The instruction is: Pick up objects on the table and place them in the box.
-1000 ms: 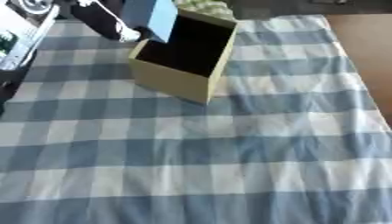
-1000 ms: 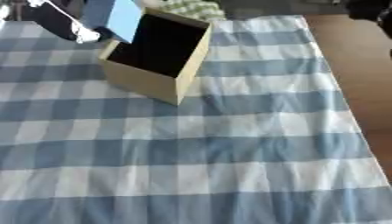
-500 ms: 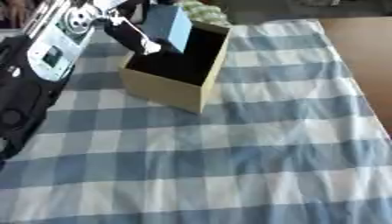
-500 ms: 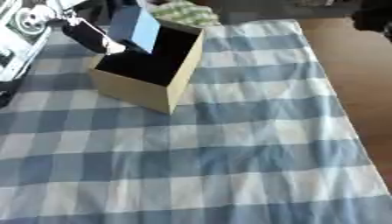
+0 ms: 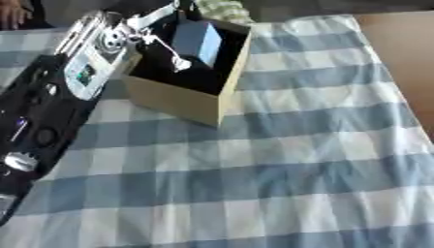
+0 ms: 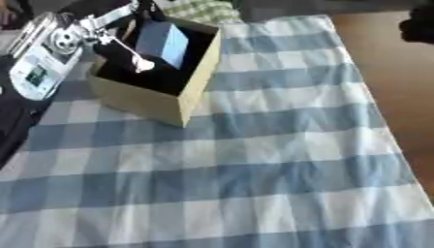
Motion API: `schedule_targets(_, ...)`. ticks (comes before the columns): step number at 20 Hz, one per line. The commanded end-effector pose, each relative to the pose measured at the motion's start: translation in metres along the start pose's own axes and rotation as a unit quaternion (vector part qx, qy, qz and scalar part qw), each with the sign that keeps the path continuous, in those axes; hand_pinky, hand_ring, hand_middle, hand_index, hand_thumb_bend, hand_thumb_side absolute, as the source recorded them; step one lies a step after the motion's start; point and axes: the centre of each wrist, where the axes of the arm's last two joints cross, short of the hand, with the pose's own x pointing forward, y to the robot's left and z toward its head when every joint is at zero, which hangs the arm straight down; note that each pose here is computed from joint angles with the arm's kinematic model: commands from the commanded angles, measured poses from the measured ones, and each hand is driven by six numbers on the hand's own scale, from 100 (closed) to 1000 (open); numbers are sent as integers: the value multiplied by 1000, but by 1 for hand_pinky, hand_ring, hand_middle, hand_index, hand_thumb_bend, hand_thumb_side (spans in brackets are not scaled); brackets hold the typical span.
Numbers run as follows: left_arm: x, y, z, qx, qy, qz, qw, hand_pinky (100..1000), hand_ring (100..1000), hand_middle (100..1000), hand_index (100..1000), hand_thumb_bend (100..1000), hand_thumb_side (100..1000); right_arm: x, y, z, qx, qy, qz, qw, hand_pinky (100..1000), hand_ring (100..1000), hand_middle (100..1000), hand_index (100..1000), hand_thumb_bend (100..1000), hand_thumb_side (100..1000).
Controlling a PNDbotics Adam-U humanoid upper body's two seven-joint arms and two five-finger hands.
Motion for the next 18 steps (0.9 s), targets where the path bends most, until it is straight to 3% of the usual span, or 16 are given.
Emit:
schedule_targets(1,1,12,0,14,-1,-11,1000,275,493,509,585,100,130,8,-4,-5,1,-16,5,1000,731,706,656,789,100,1000)
schedule_targets(4,0,8,-1,7,2,-14,1000,320,518,532,617,100,100,8,-4,-4,0,-14,2,1000,730,706,655,789,100,1000)
schedule_targets(7,-2,2,-2,-16,8,-29,999,447,602,598,690,109,100,8,-3,-5,-2,-14,-2,1000,730,706,655,789,100,1000)
schedule_targets(8,-3,1,-1,-23,7,-38,999,582,704,682,766,264,140,8,-4,-4,-2,-13,-2,1000,729,705,654,788,100,1000)
schedule_targets(9,-3,1,-1,-28,6,-47,998,592,715,693,775,281,148,8,-4,-4,-3,-13,-2,1000,729,705,654,788,100,1000)
schedule_targets(10,-3,0,-1,-33,4,-57,998,695,819,801,862,479,269,8,-4,-4,-3,-12,-2,1000,729,705,654,788,100,1000)
schedule_targets(11,-2,1,-1,-36,2,-68,997,717,836,816,872,521,303,8,-5,-4,-3,-11,-2,1000,729,705,654,788,100,1000)
schedule_targets(12,-2,2,0,-36,0,-78,996,754,865,841,906,655,411,8,-5,-3,-3,-10,-2,1000,728,705,654,788,100,1000)
schedule_targets(13,-2,3,0,-36,-1,-86,996,755,870,846,915,728,461,7,-5,-3,-4,-9,-1,1000,728,705,653,788,100,1000)
schedule_targets(15,-2,4,1,-33,-4,-100,994,764,879,850,921,796,496,7,-5,-3,-4,-7,0,1000,728,705,653,788,100,1000)
schedule_targets(18,-1,6,2,-27,-7,-107,994,764,878,845,917,817,510,6,-5,-2,-5,-6,-1,1000,728,705,653,788,100,1000)
